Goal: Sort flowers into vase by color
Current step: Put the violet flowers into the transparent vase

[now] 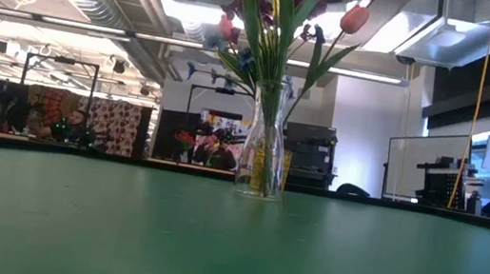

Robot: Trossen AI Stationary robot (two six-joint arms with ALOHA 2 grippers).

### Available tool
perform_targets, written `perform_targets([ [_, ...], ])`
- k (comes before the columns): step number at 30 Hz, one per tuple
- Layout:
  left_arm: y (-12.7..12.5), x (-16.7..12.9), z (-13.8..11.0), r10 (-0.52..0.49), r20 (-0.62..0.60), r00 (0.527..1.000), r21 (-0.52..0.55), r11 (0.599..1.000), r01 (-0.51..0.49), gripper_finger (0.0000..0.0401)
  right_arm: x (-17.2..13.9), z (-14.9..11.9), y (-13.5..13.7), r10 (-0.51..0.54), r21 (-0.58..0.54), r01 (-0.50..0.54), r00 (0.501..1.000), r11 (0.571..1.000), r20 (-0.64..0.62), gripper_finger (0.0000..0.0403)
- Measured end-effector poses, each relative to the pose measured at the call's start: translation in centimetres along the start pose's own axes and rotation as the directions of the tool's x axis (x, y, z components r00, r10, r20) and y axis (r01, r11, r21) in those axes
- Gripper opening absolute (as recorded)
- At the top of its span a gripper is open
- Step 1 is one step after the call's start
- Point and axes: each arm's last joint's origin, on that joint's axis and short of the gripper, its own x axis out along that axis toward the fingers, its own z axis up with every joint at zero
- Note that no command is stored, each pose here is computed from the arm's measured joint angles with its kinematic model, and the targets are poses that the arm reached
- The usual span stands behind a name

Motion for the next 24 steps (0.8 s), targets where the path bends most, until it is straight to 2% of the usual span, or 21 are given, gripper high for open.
perform_targets([
  [5, 0.1, 0.0, 0.0, 0.019, -0.001, 1.0, 0.008, 1.0, -0.019, 0.001, 0.0, 0.0, 0.0, 0.004, -0.002, -0.004, 1.0, 1.0, -0.002, 0.0023],
  [6, 0.1, 0.0, 0.0, 0.03, -0.001, 1.0, 0.008, 1.0, -0.03, 0.0013, 0.0, 0.0, 0.0, 0.002, -0.003, -0.002, 1.0, 1.0, -0.001, 0.0015],
  [13, -0.8, -0.7, -0.1, 0.083, -0.003, 0.997, 0.066, 0.994, -0.083, 0.0072, -0.9, 0.9, 0.4, -0.017, -0.014, 0.017, 1.0, 1.0, 0.009, 0.0021],
  [18, -1.3, -2.4, 0.1, 0.175, 0.017, 0.984, 0.089, 0.98, -0.176, 0.0115, -2.5, 2.3, 1.1, -0.06, -0.053, 0.061, 0.998, 0.997, 0.009, 0.0012],
  [24, -1.5, -5.3, 0.2, 0.216, 0.012, 0.976, 0.107, 0.971, -0.216, 0.0134, -5.5, 3.9, 2.4, -0.113, -0.101, 0.113, 0.994, 0.988, 0.005, 0.0009],
])
